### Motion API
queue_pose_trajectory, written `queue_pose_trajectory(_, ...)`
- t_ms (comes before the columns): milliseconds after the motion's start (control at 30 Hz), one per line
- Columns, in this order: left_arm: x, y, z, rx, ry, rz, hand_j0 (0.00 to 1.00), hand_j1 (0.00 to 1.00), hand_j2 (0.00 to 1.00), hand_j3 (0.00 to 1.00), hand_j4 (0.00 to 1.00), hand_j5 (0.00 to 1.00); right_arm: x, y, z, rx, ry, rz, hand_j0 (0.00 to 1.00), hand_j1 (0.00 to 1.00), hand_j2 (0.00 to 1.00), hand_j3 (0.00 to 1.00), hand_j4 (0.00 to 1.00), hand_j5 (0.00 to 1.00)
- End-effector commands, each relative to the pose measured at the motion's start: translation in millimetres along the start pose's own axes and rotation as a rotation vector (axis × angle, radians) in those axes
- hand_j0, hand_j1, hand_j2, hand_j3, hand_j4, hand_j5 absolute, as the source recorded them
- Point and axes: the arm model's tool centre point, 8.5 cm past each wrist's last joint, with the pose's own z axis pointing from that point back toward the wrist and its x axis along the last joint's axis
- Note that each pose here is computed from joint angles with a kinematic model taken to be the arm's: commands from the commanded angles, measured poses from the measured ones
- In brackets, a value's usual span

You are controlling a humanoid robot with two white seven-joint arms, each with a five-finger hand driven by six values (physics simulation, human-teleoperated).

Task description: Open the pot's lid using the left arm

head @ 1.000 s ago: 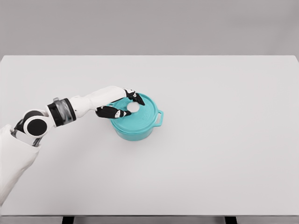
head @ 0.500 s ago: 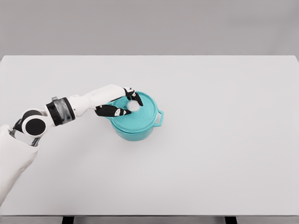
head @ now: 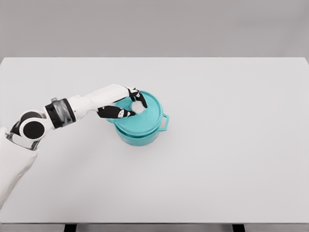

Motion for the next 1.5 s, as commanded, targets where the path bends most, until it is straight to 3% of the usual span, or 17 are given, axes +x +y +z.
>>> queue_pose_trajectory(0, -1, 3.8, 3, 0.010, 0.003, 0.000, 0.54, 0.54, 0.54, 0.54, 0.54, 0.54, 0.0, 0.0, 0, 0.000, 0.000, 0.001, 1.00, 1.00, 1.00, 1.00, 1.00, 1.00)
queue_pose_trajectory(433, -15, 19.1, 30, 0.022, 0.051, 0.000, 0.54, 0.54, 0.54, 0.54, 0.54, 0.54, -0.1, 0.0, 0, 0.000, 0.000, 0.000, 1.00, 1.00, 1.00, 1.00, 1.00, 1.00)
queue_pose_trajectory(933, -31, 33.1, 60, 0.087, 0.117, 0.008, 0.54, 0.54, 0.54, 0.54, 0.54, 0.54, -0.1, 0.0, 0, 0.000, 0.000, 0.000, 1.00, 1.00, 1.00, 1.00, 1.00, 1.00)
queue_pose_trajectory(1467, -70, 43.5, 103, 0.157, 0.241, 0.073, 0.54, 0.54, 0.54, 0.54, 0.54, 0.54, -0.1, 0.0, 0, 0.000, 0.000, 0.000, 1.00, 1.00, 1.00, 1.00, 1.00, 1.00)
